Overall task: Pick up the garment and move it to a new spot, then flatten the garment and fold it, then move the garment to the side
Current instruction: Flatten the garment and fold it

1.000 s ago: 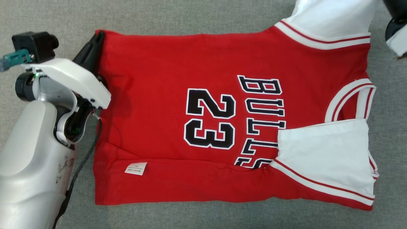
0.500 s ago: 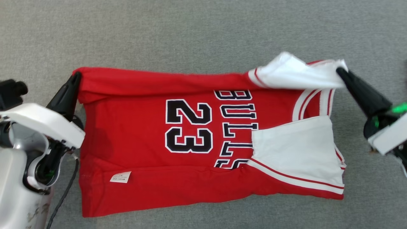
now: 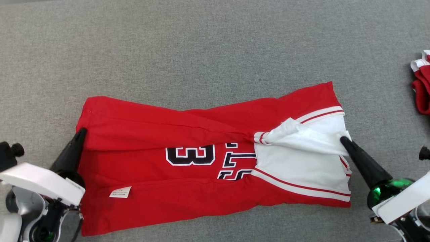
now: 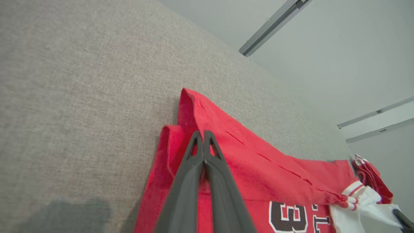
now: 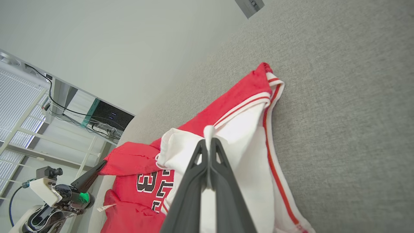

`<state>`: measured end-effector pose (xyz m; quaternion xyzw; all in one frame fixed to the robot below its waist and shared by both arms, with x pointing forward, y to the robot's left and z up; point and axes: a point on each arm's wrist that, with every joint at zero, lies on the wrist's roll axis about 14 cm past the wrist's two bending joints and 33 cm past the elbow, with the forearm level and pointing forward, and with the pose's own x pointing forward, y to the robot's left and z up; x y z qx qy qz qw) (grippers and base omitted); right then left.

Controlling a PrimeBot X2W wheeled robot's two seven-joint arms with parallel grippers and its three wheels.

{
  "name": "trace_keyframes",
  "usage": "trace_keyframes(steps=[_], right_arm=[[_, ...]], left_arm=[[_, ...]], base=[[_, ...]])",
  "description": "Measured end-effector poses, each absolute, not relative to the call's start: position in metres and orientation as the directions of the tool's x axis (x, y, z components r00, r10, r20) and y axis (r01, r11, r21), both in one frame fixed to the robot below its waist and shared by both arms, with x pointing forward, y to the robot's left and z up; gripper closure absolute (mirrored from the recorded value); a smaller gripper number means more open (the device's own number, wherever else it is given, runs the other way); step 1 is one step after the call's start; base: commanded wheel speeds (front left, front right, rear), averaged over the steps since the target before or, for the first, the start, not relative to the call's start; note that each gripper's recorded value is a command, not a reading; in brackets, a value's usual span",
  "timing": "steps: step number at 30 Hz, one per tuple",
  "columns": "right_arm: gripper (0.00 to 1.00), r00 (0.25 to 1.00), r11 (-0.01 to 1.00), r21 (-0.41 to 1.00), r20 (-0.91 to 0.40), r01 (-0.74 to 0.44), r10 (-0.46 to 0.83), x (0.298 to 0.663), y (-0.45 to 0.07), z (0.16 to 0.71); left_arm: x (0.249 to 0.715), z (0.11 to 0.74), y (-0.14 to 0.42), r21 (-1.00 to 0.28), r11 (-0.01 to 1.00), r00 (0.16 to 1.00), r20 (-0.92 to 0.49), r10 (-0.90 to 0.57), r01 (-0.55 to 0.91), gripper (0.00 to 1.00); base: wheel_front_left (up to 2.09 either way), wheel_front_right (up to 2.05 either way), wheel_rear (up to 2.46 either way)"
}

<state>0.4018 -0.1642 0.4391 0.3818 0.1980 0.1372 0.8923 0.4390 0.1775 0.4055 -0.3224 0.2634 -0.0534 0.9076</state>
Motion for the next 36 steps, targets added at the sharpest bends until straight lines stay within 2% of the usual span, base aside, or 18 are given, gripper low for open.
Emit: trace_keyframes(steps=[19, 20, 21, 22, 23, 28, 36], right_arm=[[1.00, 0.888, 0.717, 0.696, -0.311, -0.029, 0.338, 0.392, -0.166, 0.411], [0.69, 0.887, 0.720, 0.694, -0.312, -0.033, 0.341, 0.391, -0.164, 0.411], [0.34, 0.887, 0.727, 0.685, -0.310, -0.040, 0.342, 0.391, -0.164, 0.411], [0.34, 0.892, 0.735, 0.676, -0.303, -0.047, 0.335, 0.392, -0.165, 0.412], [0.00, 0.901, 0.744, 0.666, -0.289, -0.054, 0.324, 0.394, -0.166, 0.414], [0.00, 0.961, 0.811, 0.577, -0.158, -0.096, 0.226, 0.408, -0.183, 0.438], [0.00, 0.997, 0.924, 0.373, 0.039, -0.078, 0.069, 0.425, -0.212, 0.486]], left_arm=[[0.378, 0.383, 0.166, -0.695, 0.686, 0.828, -0.503, -0.247, -0.217, 1.00], [0.376, 0.381, 0.167, -0.693, 0.686, 0.827, -0.507, -0.243, -0.223, 0.96], [0.375, 0.381, 0.167, -0.692, 0.686, 0.827, -0.508, -0.239, -0.227, 0.59], [0.374, 0.379, 0.168, -0.682, 0.695, 0.827, -0.512, -0.231, -0.228, 0.00], [0.374, 0.378, 0.172, -0.660, 0.718, 0.833, -0.512, -0.211, -0.223, 0.00], [0.389, 0.392, 0.196, -0.555, 0.804, 0.899, -0.433, -0.064, -0.211, 0.00], [0.413, 0.447, 0.210, -0.484, 0.856, 0.981, -0.146, 0.127, -0.183, 0.00]], base=[[0.00, 0.00, 0.00], [0.00, 0.00, 0.00], [0.00, 0.00, 0.00], [0.00, 0.00, 0.00], [0.00, 0.00, 0.00], [0.00, 0.00, 0.00], [0.00, 0.00, 0.00]])
